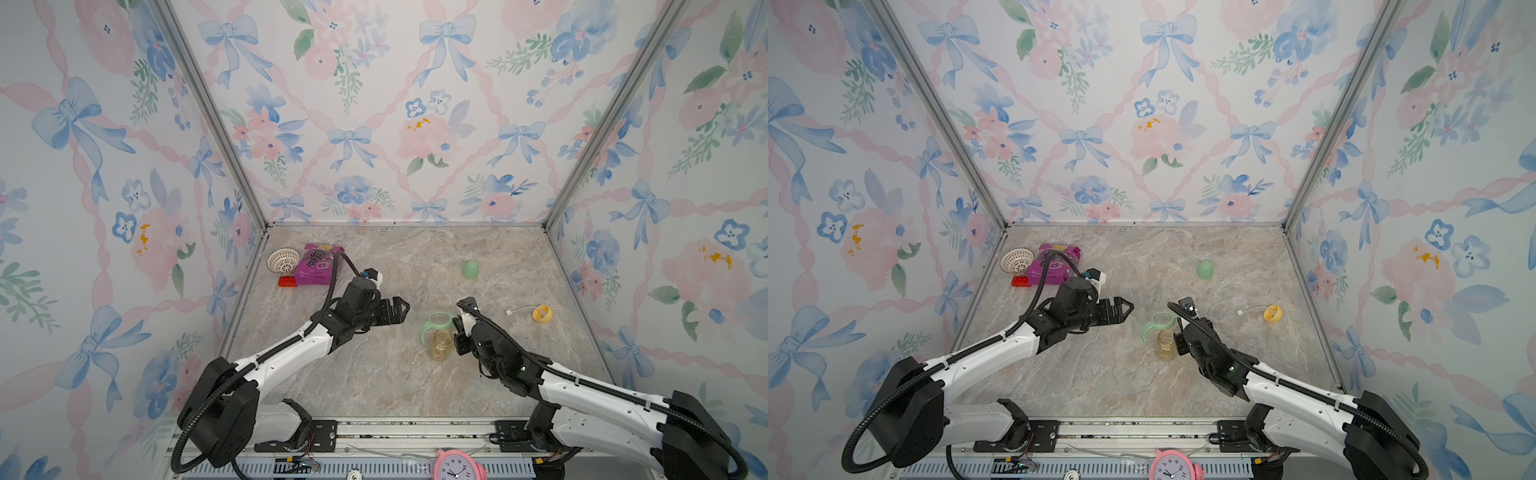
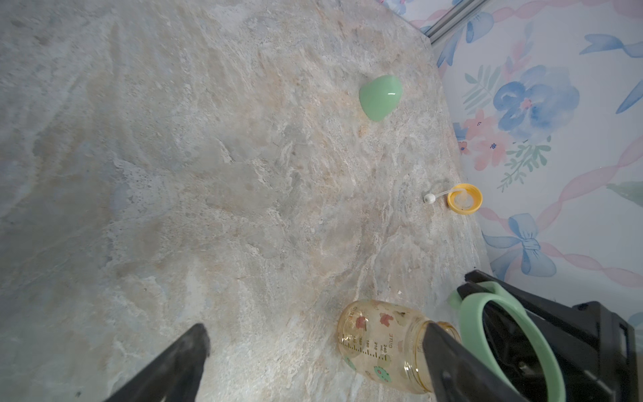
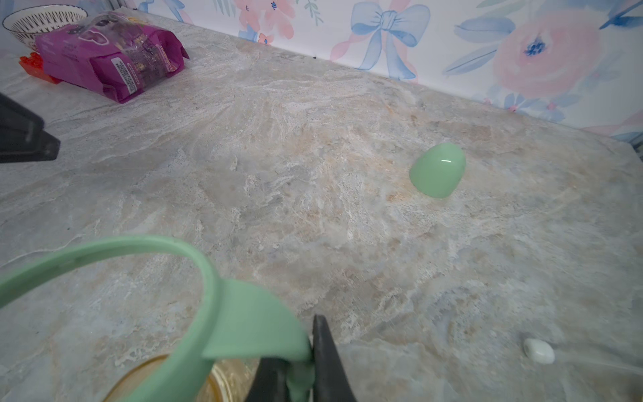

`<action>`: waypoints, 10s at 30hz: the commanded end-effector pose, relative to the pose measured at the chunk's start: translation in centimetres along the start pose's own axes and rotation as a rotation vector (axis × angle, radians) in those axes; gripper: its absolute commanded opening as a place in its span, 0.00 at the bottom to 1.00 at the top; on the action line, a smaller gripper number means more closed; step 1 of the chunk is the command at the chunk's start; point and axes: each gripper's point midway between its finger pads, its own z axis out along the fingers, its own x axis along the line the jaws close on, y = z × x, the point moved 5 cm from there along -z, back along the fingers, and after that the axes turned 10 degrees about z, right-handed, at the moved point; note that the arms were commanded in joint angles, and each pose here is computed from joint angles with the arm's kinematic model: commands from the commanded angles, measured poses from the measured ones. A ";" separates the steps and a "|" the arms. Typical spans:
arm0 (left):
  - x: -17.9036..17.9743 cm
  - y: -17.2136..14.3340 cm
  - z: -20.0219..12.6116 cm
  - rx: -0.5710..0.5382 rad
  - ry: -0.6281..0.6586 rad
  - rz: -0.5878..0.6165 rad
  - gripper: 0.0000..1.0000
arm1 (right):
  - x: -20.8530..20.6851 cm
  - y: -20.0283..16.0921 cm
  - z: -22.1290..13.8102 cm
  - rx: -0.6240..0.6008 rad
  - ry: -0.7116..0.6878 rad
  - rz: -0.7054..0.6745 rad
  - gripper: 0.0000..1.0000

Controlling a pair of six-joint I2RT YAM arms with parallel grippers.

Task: Assemble the baby bottles
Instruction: Put on the handle of the baby bottle, then pick up the baby bottle from the center of the board, then pick up the nipple from the center of the board.

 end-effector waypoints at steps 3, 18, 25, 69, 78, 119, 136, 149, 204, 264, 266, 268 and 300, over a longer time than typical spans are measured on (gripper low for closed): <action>-2.4 -0.5 1.9 0.037 -0.067 0.034 0.98 | 0.0 -0.1 -0.4 -0.083 0.006 0.024 0.00; -3.6 -0.9 3.6 0.066 -0.082 0.044 0.98 | -0.5 -3.8 -0.9 -0.087 -0.014 0.000 0.00; -3.7 -0.7 3.9 0.069 -0.082 0.049 0.98 | -0.9 -4.9 -0.8 -0.080 -0.049 -0.012 0.04; -0.3 1.1 0.0 -0.045 0.034 0.055 0.98 | 4.6 3.8 -6.6 0.758 -0.119 0.919 1.00; 0.0 0.7 -1.8 -0.071 0.023 0.061 0.98 | 3.0 3.0 -3.7 0.843 -0.285 1.001 1.00; 3.7 -2.4 -4.3 -0.064 0.043 0.084 0.98 | 3.3 -2.3 2.3 0.962 -0.553 0.667 0.51; 1.2 -1.6 -1.9 -0.124 -0.143 0.164 0.98 | 6.6 3.7 2.1 0.867 0.005 0.225 0.24; -4.3 -4.3 -2.8 -0.458 -0.391 0.812 0.98 | 7.6 10.4 -3.4 0.882 0.372 -0.075 0.20; -9.2 -4.0 -4.6 -0.484 -0.594 1.092 0.51 | 11.3 9.9 -5.0 0.890 0.519 -0.105 0.64; -7.3 -0.8 -9.5 -0.745 -0.409 0.933 0.25 | -32.9 -0.9 2.1 0.625 -0.596 1.063 0.45; -7.2 -0.8 -9.5 -0.743 -0.404 0.932 0.25 | -32.8 -1.2 2.2 0.627 -0.588 1.064 0.44; -7.2 -0.8 -9.5 -0.741 -0.404 0.930 0.25 | -32.8 -1.5 2.4 0.622 -0.581 1.064 0.44; -7.0 -0.9 -8.4 -0.698 -0.392 0.919 0.23 | -25.0 6.1 3.0 0.697 -0.601 0.488 0.00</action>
